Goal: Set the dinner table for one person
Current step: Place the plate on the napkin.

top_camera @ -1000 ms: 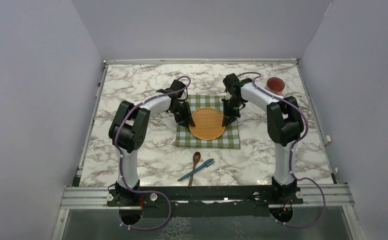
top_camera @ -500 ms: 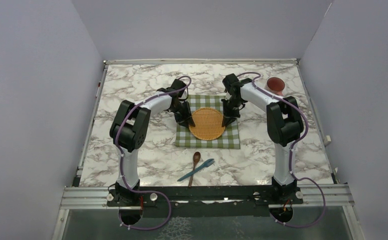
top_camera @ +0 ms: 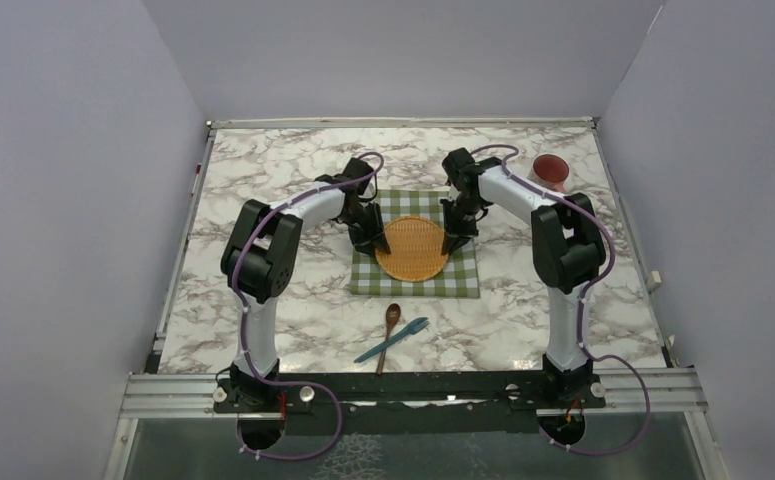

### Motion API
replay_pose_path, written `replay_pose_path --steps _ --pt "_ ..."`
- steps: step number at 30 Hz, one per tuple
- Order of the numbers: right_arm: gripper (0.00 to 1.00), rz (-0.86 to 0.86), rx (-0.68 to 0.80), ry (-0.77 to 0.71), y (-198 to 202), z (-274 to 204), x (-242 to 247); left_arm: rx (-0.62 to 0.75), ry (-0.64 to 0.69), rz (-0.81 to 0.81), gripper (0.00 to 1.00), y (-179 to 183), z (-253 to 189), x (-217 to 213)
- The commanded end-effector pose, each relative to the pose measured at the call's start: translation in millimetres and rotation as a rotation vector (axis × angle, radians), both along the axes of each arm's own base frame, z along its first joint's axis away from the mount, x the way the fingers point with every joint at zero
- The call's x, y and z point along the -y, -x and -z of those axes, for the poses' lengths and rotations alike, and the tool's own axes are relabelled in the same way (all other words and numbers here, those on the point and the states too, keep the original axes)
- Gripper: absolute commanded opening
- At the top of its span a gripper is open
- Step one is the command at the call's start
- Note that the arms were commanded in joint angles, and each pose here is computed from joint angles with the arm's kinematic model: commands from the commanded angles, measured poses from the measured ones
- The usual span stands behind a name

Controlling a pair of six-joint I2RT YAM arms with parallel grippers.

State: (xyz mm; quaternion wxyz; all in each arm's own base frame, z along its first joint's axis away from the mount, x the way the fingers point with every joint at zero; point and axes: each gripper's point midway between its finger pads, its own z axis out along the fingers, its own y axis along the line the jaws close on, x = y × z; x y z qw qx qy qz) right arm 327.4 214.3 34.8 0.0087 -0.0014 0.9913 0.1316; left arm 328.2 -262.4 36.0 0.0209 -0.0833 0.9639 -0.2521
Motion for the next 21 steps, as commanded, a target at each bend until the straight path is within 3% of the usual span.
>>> replay_pose_path --steps 1,16,21 --pt "0.01 -0.154 -0.041 -0.343 36.6 -35.0 -103.5 0.040 0.195 0.124 0.38 11.9 -22.9 71.0" --pt "0.01 -0.148 -0.015 -0.313 34.0 -39.9 -98.5 0.070 0.162 0.138 0.40 -3.1 -18.1 72.1" --pt "0.13 -0.143 0.008 -0.271 30.0 -40.1 -92.6 0.073 0.155 0.135 0.40 -4.4 -18.1 70.4"
